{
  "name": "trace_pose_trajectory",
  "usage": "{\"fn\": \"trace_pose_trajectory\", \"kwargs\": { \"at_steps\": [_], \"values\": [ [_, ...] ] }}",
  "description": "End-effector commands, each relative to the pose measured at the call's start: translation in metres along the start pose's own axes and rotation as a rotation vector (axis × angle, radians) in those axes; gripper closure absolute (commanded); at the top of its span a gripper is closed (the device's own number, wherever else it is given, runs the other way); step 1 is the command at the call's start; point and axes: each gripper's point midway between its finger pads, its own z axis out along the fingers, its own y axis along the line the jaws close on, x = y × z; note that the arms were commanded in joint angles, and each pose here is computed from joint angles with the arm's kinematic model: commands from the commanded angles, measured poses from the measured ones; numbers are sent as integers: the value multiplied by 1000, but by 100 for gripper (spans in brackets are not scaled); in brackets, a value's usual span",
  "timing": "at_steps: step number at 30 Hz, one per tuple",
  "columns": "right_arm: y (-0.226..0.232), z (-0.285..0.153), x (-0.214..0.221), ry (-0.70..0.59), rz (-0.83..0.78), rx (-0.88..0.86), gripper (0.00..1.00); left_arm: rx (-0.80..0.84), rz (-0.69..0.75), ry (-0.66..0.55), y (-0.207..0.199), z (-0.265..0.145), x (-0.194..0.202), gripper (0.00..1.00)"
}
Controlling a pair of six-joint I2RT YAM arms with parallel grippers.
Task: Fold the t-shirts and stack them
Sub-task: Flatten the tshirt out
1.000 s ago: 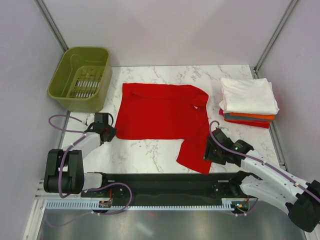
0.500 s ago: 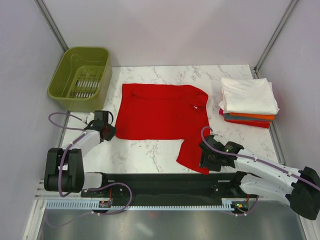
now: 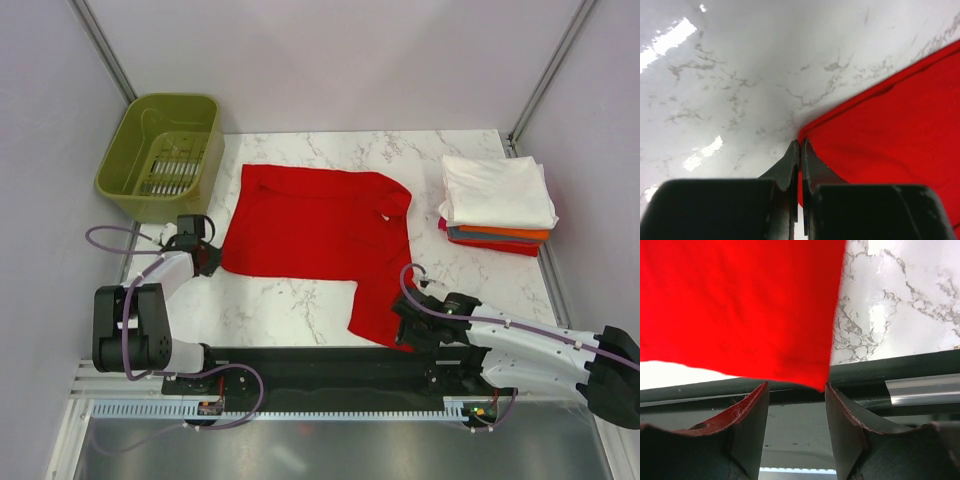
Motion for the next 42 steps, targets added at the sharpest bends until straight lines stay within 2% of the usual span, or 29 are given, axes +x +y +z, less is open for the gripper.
{"fn": "trace_pose_trajectory", "kwargs": {
  "at_steps": [1,18,21,22,23,24,25,27,29,34,39,42],
  "values": [
    [5,3,-3,-29,27,7,44,6,-51,-55,-4,-1,-22,98],
    [8,27,-10,-98,33,4,48,11,-47,-69,-2,-3,-24,98],
    [13,26,-14,-115,37,-5,60,23,-43,-65,-5,-4,-24,98],
    [17,23,-17,-123,38,-20,73,25,-38,-59,-4,-5,-23,98],
    [19,21,-20,-136,37,-32,79,32,-37,-59,-6,-6,-23,98],
    [25,16,-22,-146,43,-62,94,31,-34,-56,-5,-6,-22,98],
    [30,10,-25,-153,50,-83,100,39,-23,-52,-5,-7,-21,98],
    [39,-4,-31,-172,59,-128,100,46,-5,-48,-6,-9,-20,98],
    [54,-24,-44,-211,65,-182,100,49,9,-47,-5,-11,-20,98],
    [79,-81,-112,-472,57,-237,100,82,1,-34,-5,-20,-13,98],
    [102,-101,-174,-572,2,-202,100,151,-41,-24,-20,-34,-13,98],
    [116,-124,-238,-644,-4,-271,100,187,-63,-31,-31,-42,-20,98]
  ]
}}
